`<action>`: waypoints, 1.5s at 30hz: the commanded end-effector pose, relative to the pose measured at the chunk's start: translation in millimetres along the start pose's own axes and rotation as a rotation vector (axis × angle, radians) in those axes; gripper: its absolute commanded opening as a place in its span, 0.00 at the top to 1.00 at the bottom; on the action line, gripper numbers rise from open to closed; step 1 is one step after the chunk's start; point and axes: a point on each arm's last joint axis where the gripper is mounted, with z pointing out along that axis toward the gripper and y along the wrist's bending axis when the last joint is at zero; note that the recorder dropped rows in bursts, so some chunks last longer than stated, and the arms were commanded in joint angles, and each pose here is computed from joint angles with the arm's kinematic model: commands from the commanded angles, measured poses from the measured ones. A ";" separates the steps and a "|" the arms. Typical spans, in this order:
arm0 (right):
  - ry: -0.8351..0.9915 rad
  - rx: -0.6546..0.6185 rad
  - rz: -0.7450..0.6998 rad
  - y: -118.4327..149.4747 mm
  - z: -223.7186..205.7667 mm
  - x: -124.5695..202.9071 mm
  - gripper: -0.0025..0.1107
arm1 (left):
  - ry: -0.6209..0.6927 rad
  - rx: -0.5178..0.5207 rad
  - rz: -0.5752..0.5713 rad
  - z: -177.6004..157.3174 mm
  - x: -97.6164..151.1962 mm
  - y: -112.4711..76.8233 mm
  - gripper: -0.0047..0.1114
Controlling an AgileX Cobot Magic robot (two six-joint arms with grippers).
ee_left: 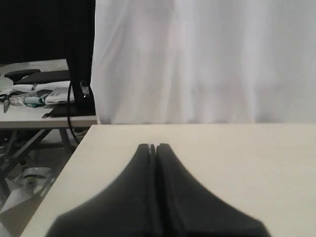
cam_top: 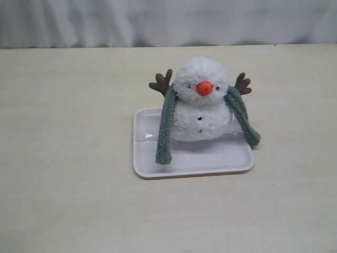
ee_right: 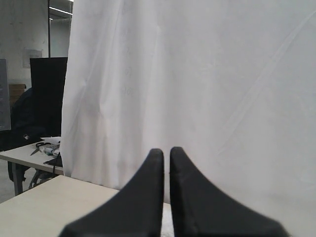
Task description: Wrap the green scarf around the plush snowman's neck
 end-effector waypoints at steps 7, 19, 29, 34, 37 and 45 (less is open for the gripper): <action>0.005 -0.001 0.002 0.2 -0.6 1.5 0.94 | 0.176 0.011 0.097 -1.5 17.0 -0.3 0.96; 0.005 -0.001 0.002 0.2 -0.6 1.5 0.94 | 0.171 0.022 0.098 -1.4 16.6 0.2 0.96; 0.005 -0.001 0.002 0.2 -0.6 1.5 0.94 | 0.166 0.075 -0.013 -1.5 16.1 -4.6 0.96; 0.005 -0.001 0.002 0.2 -0.6 1.5 0.94 | 0.166 0.074 -0.008 -1.4 16.1 -4.4 0.96; 0.005 -0.001 0.002 0.2 -0.6 1.5 0.94 | 0.166 0.074 -0.008 -1.4 16.1 -4.4 0.96; 0.005 -0.001 0.002 0.2 -0.6 1.5 0.94 | 0.166 0.074 -0.008 -1.4 16.1 -4.4 0.96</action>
